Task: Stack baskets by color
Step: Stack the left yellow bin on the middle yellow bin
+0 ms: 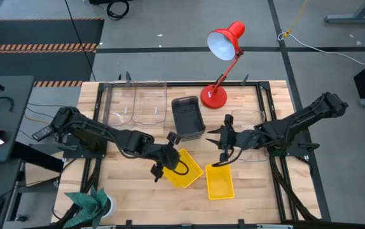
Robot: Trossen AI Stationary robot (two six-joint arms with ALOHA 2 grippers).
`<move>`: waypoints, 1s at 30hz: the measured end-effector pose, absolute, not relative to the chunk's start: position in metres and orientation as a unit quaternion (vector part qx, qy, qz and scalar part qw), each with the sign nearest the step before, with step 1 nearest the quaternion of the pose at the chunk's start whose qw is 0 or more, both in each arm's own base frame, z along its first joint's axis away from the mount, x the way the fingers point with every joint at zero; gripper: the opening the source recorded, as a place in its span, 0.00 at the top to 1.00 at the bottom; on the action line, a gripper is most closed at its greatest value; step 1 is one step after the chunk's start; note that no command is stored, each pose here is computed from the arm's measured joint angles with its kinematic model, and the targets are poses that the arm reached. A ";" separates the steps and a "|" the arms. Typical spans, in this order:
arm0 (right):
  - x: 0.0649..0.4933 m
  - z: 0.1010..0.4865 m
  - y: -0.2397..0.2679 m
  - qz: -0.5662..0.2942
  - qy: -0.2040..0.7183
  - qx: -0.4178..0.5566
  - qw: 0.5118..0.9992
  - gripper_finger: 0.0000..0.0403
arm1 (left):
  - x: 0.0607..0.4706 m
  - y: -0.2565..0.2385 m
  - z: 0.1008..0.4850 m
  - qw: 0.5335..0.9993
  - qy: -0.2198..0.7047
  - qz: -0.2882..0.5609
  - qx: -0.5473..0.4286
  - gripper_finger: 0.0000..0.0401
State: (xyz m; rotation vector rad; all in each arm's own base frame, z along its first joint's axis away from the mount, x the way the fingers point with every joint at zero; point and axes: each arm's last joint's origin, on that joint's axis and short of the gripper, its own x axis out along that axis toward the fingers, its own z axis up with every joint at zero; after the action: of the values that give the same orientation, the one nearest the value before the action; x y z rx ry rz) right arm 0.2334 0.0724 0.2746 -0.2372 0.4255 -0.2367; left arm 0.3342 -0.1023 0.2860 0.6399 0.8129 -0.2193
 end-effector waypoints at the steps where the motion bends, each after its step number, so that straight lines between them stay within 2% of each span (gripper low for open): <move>1: 0.232 0.275 0.073 -0.114 0.208 -0.117 0.964 0.69 | 0.336 -0.103 0.286 0.865 0.380 -0.107 0.310 0.95; 7: 0.231 0.276 0.077 -0.107 0.205 -0.117 0.966 0.69 | 0.346 -0.105 0.282 0.865 0.350 -0.116 0.341 0.96; 12: 0.231 0.276 0.077 -0.107 0.204 -0.112 0.967 0.69 | 0.351 -0.107 0.264 0.826 0.376 -0.144 0.394 0.94; 19: 0.231 0.276 0.077 -0.106 0.204 -0.111 0.967 0.69 | 0.360 -0.107 0.239 0.779 0.403 -0.173 0.448 0.97; 22: 0.231 0.276 0.077 -0.106 0.204 -0.111 0.967 0.69 | 0.360 -0.108 0.239 0.778 0.402 -0.175 0.450 0.90; 30: 0.231 0.277 0.077 -0.106 0.202 -0.110 0.967 0.69 | 0.360 -0.107 0.239 0.782 0.405 -0.171 0.442 0.64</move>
State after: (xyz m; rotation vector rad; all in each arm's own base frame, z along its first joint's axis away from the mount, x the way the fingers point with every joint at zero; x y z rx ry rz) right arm 0.2310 0.0774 0.2766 -0.2223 0.4091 -0.2145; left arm 0.3597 -0.1075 0.2387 0.9534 0.8753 -0.3702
